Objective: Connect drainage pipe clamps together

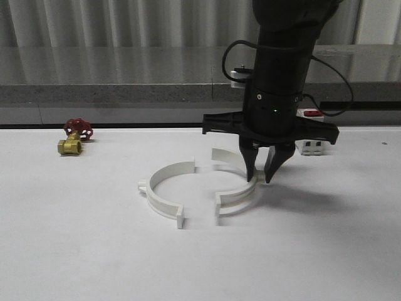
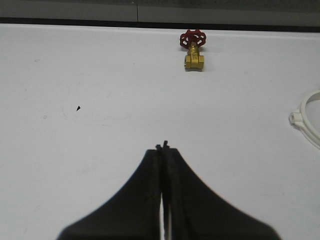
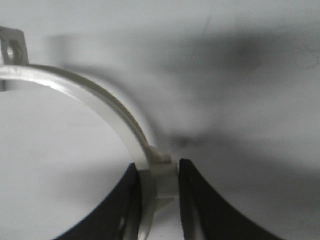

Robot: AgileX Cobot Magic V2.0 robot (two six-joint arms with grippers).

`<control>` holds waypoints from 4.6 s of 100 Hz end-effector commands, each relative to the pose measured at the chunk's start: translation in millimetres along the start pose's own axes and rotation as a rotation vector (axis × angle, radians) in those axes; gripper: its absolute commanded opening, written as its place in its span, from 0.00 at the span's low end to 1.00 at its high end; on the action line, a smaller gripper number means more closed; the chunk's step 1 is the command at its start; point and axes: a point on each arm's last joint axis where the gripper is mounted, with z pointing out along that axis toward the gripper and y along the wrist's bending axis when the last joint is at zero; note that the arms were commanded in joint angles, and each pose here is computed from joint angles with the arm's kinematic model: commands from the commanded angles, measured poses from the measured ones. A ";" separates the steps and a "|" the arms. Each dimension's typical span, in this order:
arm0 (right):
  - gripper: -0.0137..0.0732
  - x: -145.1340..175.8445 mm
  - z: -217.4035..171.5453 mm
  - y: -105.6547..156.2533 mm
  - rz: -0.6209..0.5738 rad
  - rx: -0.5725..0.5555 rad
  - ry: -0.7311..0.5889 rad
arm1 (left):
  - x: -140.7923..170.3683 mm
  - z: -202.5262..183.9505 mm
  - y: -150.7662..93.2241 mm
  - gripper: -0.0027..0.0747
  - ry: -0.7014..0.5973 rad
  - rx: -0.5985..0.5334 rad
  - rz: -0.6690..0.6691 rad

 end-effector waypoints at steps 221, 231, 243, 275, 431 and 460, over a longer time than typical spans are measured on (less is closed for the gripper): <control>0.75 -37.4 -139.4 -12.3 -0.141 -0.203 -0.375 | -14.5 -4.0 -2.1 0.01 -0.096 0.018 -0.005; 0.75 -31.8 -159.4 -41.6 -0.116 -0.186 -0.415 | -14.5 -4.0 -2.1 0.01 -0.096 0.018 -0.005; 0.75 -13.8 -177.9 -76.1 -0.104 -0.142 -0.457 | -14.5 -4.0 -2.1 0.01 -0.096 0.018 -0.005; 0.75 75.9 -209.6 -146.2 -0.114 -0.048 -0.553 | -14.5 -4.0 -2.1 0.01 -0.096 0.018 -0.005; 0.02 216.8 -210.4 -213.1 -0.047 -0.121 -1.039 | -14.5 -4.0 -2.1 0.01 -0.096 0.018 -0.005; 0.02 243.4 -168.2 -218.5 -0.109 -0.141 -1.229 | -14.5 -4.0 -2.1 0.01 -0.096 0.018 -0.005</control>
